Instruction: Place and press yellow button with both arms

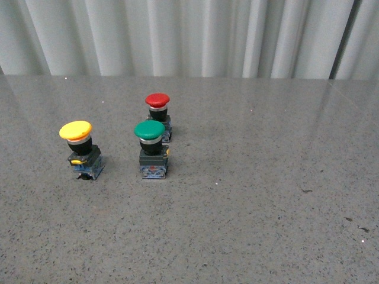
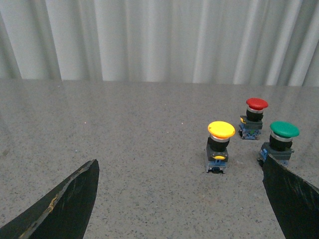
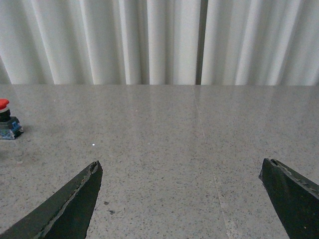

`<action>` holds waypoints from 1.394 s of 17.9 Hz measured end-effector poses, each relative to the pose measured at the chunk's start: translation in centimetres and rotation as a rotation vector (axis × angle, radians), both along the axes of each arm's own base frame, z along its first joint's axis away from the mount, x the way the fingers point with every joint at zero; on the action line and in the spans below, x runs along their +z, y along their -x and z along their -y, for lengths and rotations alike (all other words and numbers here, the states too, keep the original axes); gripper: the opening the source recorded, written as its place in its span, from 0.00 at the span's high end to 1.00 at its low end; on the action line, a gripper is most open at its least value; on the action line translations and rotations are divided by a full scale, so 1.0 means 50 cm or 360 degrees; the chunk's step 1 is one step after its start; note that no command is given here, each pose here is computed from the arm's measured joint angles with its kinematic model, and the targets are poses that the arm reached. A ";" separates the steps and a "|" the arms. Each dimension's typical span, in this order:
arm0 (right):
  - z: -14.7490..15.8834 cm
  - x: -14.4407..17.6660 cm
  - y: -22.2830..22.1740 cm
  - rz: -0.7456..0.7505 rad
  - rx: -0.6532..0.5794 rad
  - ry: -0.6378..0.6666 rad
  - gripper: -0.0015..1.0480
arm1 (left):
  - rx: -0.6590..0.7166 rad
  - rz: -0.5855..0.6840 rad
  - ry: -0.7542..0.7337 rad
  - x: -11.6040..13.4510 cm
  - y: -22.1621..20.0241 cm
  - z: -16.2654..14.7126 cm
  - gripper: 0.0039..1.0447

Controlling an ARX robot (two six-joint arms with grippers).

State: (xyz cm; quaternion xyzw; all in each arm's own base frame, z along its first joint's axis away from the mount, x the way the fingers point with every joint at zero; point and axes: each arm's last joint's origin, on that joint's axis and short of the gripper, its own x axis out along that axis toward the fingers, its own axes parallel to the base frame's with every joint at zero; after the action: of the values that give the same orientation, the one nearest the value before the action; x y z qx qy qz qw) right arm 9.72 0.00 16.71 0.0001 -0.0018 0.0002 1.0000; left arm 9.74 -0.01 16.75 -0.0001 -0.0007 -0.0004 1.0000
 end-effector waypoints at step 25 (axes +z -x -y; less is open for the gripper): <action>0.000 0.000 0.000 0.0000 0.0000 -0.0002 0.06 | 0.0071 -0.0469 -0.0040 0.168 -0.290 0.031 0.06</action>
State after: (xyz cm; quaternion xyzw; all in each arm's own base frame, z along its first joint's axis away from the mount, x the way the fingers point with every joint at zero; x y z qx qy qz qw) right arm 9.72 0.00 16.71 0.0009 -0.0018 0.0002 1.0000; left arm 24.22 -1.58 25.14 0.0124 0.1462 0.0219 0.9889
